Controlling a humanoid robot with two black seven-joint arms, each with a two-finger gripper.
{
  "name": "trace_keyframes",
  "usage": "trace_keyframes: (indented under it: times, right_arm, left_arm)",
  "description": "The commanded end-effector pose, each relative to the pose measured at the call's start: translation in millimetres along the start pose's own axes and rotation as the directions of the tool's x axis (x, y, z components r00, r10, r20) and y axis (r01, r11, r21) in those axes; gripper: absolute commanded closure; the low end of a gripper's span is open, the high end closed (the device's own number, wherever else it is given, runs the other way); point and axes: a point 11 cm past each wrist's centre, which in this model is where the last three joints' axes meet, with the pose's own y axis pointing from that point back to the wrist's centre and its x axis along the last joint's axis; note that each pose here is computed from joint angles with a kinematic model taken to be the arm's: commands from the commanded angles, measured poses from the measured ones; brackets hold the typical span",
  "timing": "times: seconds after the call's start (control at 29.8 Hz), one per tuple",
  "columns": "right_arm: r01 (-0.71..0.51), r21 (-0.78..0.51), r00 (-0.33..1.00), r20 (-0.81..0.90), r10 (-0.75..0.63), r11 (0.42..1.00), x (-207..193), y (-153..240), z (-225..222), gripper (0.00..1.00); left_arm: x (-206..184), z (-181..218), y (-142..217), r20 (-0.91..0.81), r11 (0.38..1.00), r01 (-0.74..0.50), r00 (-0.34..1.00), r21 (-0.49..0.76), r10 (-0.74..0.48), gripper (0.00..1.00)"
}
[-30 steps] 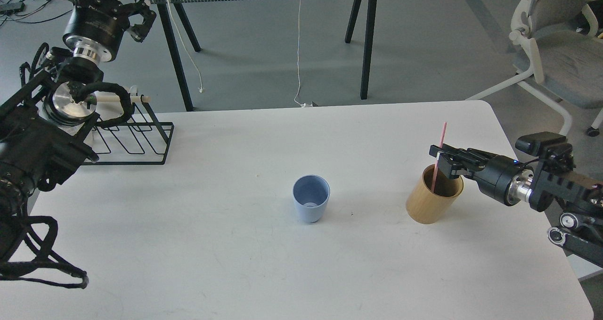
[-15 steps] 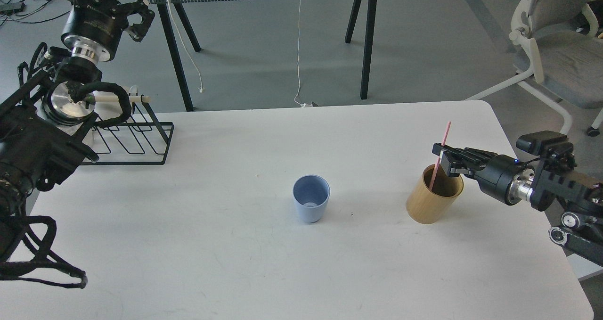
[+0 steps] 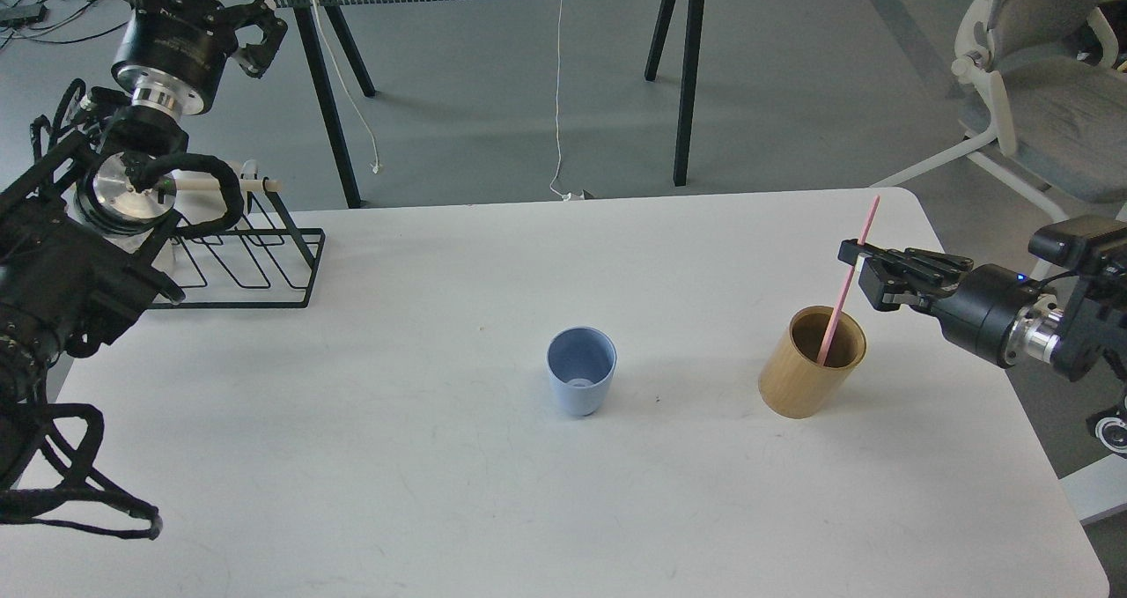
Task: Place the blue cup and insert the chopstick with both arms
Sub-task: 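Grasp the pink stick and lift it out of the tan cup, then move the pink stick over the blue cup and lower it in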
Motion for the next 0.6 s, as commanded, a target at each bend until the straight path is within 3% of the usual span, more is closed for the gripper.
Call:
trace_keyframes:
  times: [0.0,0.23,0.44,0.57]
  right_arm:
    - [-0.057,0.002,0.998,-0.015,0.057,0.998,25,4,-1,0.94]
    - [-0.176,0.011,0.984,-0.039,0.176,0.984,75,6,-4,0.94]
    - [-0.264,0.092,0.963,-0.04,0.268,0.96,117,-5,-33,0.94]
    - [-0.278,0.212,0.96,0.028,0.278,0.937,109,-39,-75,0.94]
  left_arm:
    - [0,0,0,0.0,1.0,0.0,1.0,0.0,0.0,0.0]
    - [0,2,0,0.001,1.0,0.001,1.0,-0.003,-0.001,0.0]
    - [0,2,0,0.001,1.0,0.001,1.0,-0.003,-0.001,0.0]
    - [-2,2,-1,0.0,1.0,0.005,1.0,-0.002,-0.005,0.0]
